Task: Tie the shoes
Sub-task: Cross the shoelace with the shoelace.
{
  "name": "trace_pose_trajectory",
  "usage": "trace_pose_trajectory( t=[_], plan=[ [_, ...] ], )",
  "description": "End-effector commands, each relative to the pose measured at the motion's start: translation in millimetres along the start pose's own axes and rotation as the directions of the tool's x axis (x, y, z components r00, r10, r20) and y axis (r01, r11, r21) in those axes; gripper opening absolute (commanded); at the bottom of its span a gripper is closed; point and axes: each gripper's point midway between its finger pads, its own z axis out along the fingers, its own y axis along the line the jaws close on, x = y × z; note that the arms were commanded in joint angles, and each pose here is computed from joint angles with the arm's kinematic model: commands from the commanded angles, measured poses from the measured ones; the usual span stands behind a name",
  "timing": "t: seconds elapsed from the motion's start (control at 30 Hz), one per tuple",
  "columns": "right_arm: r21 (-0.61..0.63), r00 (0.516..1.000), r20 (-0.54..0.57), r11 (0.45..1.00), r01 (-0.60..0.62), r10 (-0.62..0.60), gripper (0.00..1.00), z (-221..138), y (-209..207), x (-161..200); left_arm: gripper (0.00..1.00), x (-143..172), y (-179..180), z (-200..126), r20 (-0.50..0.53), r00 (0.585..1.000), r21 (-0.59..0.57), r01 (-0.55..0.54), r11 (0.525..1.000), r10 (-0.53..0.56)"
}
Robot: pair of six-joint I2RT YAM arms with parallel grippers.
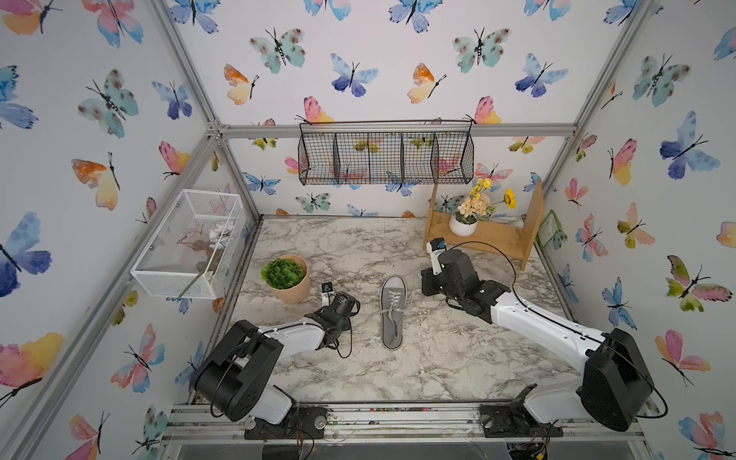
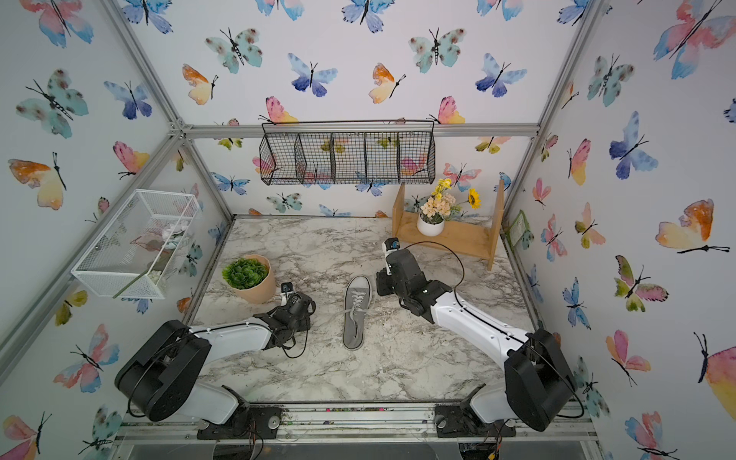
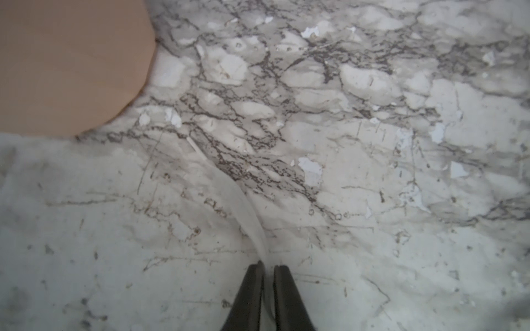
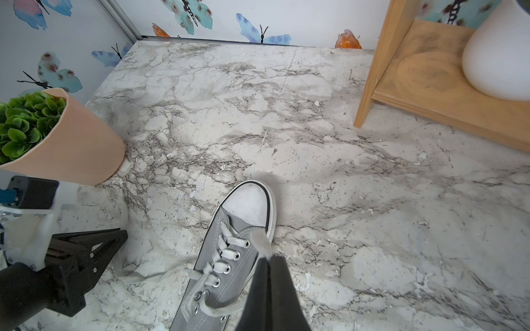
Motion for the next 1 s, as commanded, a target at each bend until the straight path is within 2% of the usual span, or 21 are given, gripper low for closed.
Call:
trace_pose_trajectory(
  t=[0.0, 0.17, 0.3, 0.43, 0.63, 0.83, 0.97],
  plan=[
    [-0.02, 1.0, 0.019, 1.0, 0.009, -0.009, 0.03, -2.5, 3.0, -7.2, 0.0, 4.9, 1.6, 2.3, -0.007, 1.0, -0.004, -0.008, 1.0, 0.008],
    [-0.062, 0.997, 0.069, 0.998, 0.021, -0.017, 0.03, -12.3, 14.8, -32.6, 0.0, -24.9, -7.1, -24.8, 0.07, 0.998, 0.058, 0.003, 0.998, -0.007],
    [-0.2, 0.993, 0.122, 0.98, 0.022, 0.002, 0.03, -22.7, 44.7, -61.0, 0.0, -59.4, -26.2, -67.8, 0.165, 0.985, 0.214, 0.007, 0.977, -0.043],
    [-0.307, 0.992, 0.125, 0.952, 0.021, 0.018, 0.03, -21.7, 69.0, -75.2, 0.0, -78.4, -38.0, -99.3, 0.216, 0.974, 0.325, 0.0, 0.946, -0.074],
    [-0.344, 1.0, 0.019, 0.939, 0.015, -0.009, 0.03, 13.2, 88.1, -58.0, 0.0, -82.4, -43.0, -115.1, 0.245, 0.968, 0.381, -0.039, 0.924, -0.06],
    [-0.32, 0.996, -0.089, 0.947, -0.001, -0.029, 0.07, 50.1, 90.5, -26.9, 0.0, -83.3, -46.1, -124.6, 0.264, 0.962, 0.423, -0.055, 0.905, -0.065],
    [-0.367, 0.986, -0.16, 0.93, -0.025, -0.037, 0.08, 72.9, 104.9, -4.5, 0.0, -82.7, -45.2, -125.7, 0.277, 0.959, 0.428, -0.061, 0.902, -0.067]
  ],
)
